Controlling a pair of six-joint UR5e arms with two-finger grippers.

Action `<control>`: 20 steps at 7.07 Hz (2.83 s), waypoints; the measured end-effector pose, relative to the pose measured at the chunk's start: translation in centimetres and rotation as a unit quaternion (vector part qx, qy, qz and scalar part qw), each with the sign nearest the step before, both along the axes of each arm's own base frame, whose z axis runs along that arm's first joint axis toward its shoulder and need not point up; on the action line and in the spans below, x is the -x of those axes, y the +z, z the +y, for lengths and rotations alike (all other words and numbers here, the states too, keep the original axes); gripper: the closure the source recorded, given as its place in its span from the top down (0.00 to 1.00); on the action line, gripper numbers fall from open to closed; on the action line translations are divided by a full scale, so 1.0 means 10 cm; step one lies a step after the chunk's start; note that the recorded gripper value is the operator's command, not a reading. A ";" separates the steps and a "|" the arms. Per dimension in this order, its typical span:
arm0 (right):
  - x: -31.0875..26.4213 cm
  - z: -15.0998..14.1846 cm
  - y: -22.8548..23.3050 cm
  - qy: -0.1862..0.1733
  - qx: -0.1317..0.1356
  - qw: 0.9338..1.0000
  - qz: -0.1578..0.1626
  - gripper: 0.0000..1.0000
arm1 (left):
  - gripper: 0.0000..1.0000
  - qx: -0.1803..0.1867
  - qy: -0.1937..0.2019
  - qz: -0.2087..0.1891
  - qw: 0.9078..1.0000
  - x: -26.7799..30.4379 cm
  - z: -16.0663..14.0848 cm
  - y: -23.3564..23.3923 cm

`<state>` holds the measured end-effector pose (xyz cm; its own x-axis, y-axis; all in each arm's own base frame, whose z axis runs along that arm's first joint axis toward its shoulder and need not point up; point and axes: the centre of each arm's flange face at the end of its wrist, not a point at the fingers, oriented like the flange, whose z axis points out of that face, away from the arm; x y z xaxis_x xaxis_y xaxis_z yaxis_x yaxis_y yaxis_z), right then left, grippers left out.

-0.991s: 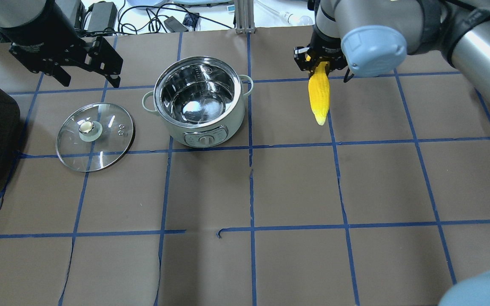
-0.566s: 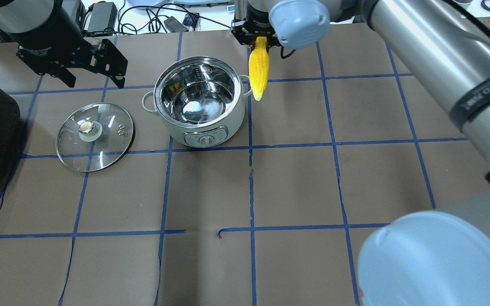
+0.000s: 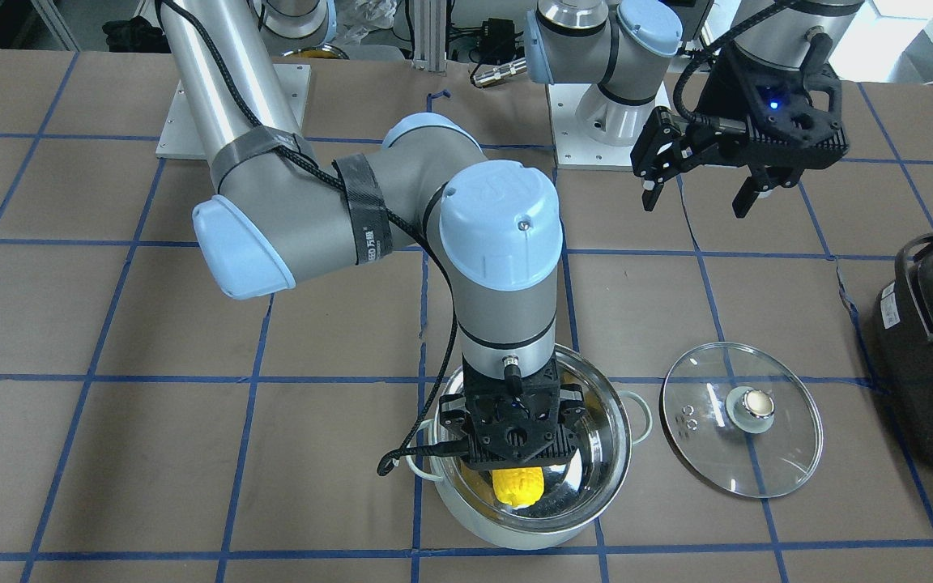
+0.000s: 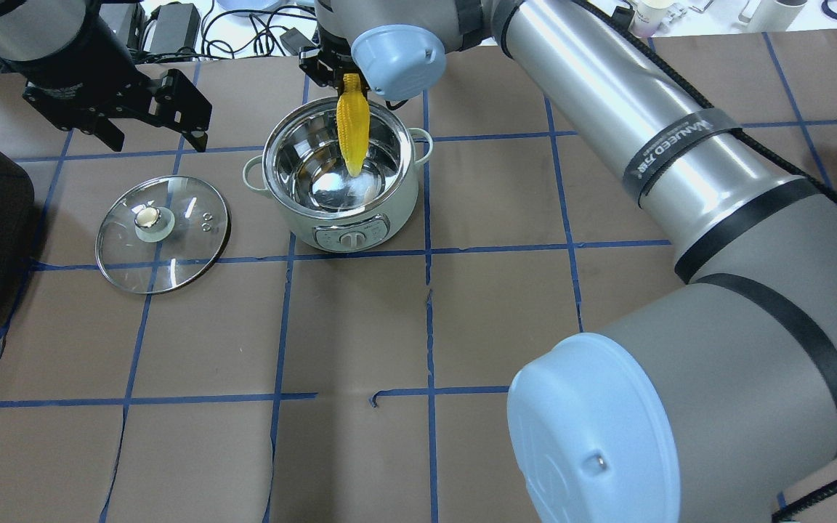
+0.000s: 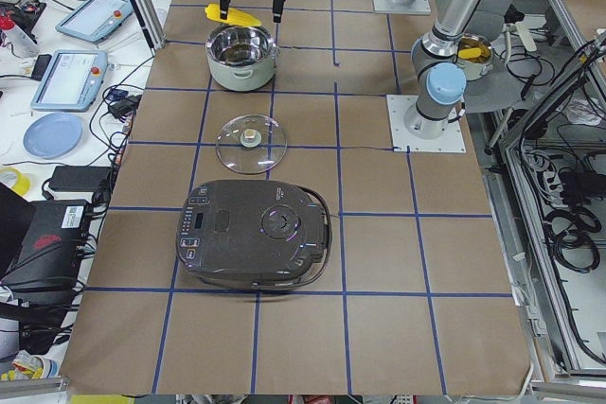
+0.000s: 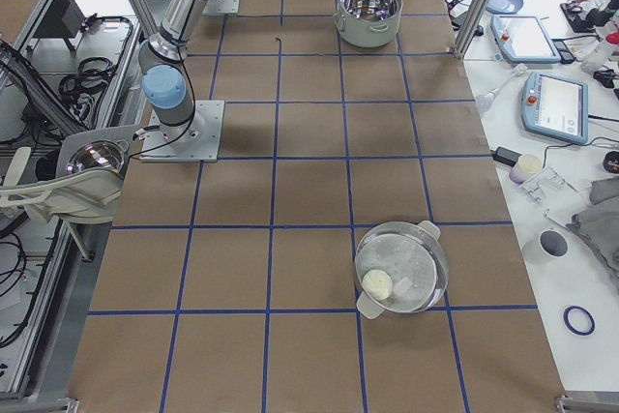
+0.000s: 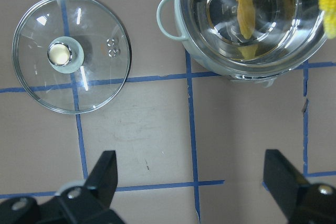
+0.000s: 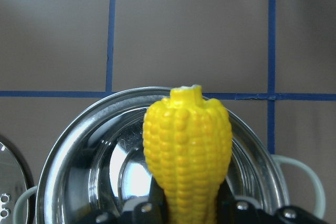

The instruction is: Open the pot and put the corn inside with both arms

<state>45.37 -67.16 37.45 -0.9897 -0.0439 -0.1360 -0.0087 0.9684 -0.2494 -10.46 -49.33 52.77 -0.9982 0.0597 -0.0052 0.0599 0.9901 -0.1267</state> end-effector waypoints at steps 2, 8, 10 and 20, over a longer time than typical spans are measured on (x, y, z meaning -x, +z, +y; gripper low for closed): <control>-0.14 -0.04 -0.20 0.006 0.010 1.000 -0.006 0.43 | 1.00 -0.002 0.001 -0.004 1.000 -0.03 0.04 0.01; -0.27 0.10 -0.46 0.017 -0.007 1.000 -0.003 1.00 | 1.00 0.005 0.005 -0.008 1.000 -0.09 0.08 0.04; -0.23 0.13 -0.36 0.018 -0.003 1.000 -0.003 1.00 | 1.00 0.006 0.005 -0.006 1.000 -0.09 0.08 0.05; 2.42 1.58 1.48 0.009 -0.095 0.993 0.071 1.00 | 1.00 -0.036 0.043 0.002 0.998 -0.20 -0.65 -0.79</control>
<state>21.20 -51.33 52.22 -0.9989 -0.0478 -0.0026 -0.0476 0.9972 -0.0570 -8.42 -55.87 44.89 -0.9996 -0.0266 0.0008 -0.0266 0.9981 -0.0558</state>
